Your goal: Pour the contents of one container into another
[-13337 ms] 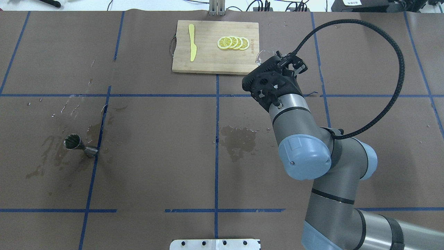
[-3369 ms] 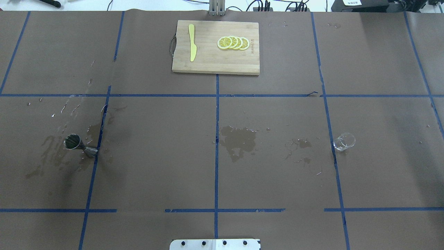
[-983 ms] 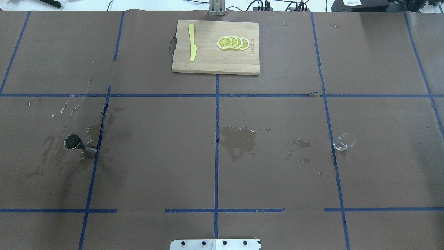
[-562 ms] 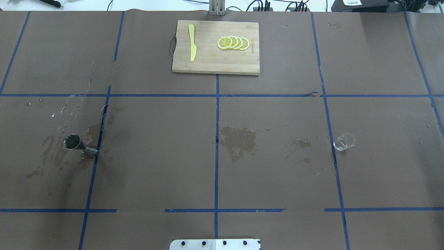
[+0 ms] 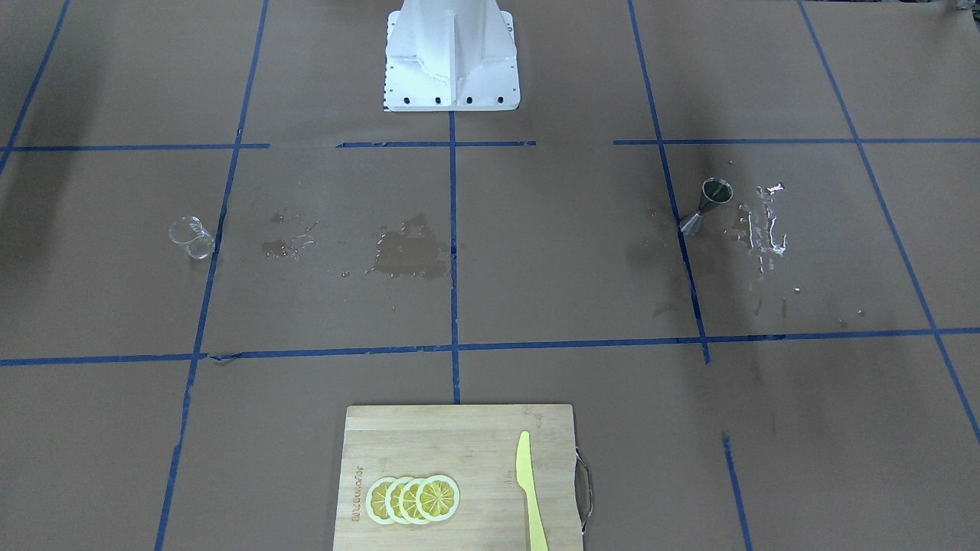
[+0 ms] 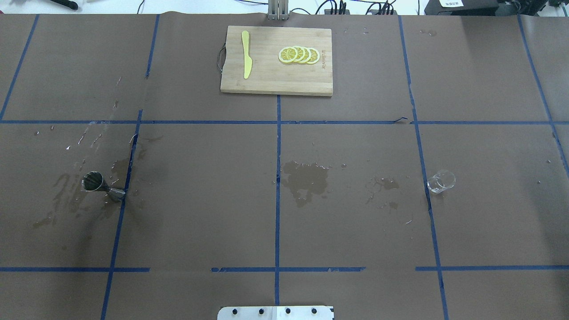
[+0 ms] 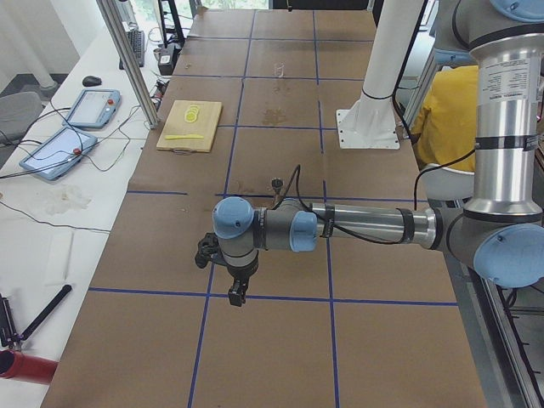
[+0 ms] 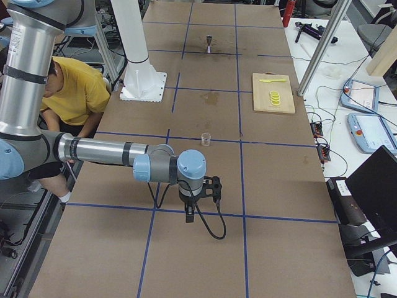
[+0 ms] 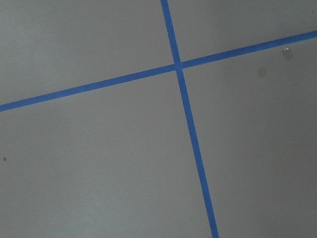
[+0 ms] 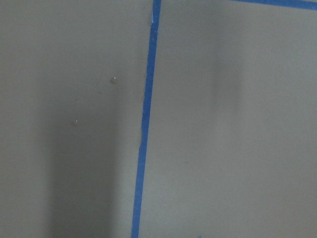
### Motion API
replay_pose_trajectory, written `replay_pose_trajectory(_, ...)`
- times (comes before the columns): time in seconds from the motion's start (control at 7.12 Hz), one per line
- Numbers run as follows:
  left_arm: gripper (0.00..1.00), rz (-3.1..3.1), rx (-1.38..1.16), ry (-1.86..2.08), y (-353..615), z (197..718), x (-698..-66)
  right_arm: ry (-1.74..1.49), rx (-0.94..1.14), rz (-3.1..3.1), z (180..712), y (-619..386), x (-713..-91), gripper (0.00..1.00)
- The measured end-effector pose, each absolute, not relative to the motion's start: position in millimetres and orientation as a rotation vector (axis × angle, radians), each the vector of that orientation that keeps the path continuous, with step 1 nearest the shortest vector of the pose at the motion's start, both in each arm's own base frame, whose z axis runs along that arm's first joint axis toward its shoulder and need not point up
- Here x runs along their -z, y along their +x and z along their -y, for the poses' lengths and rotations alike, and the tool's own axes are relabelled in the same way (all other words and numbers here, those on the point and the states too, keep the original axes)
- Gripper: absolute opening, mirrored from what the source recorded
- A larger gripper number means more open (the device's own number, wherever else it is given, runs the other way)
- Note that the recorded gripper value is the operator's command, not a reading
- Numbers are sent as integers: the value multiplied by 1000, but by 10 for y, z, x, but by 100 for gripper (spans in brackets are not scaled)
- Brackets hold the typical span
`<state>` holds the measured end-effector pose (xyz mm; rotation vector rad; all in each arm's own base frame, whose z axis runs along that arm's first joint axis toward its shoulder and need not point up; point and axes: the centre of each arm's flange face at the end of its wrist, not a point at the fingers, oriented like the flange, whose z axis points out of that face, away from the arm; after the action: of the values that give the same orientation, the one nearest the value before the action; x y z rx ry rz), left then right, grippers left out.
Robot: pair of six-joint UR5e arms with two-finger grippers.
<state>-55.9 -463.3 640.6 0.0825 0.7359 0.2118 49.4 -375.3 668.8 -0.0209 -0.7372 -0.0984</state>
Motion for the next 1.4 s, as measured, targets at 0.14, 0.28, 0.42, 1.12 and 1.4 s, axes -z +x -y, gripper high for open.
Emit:
replay_pose_trajectory(0.14,100,-736,-213,84,-558,4636,-6399,-28,95,731,3794,504,-6653,100)
replay_pose_trajectory(0.28,100,-736,-214,88,-558,4643,-6390,-29,95,729,3803,510,-6637,100)
replay_pose_trajectory(0.42,100,-736,-216,93,-558,4650,-6382,-28,96,729,3799,512,-6632,100)
replay_pose_trajectory(1.12,100,-733,-214,94,-567,4634,-6413,-25,104,731,3796,509,-6629,100)
replay_pose_trajectory(1.4,100,-733,-211,88,-568,4609,-6439,-25,103,730,3795,513,-6627,100)
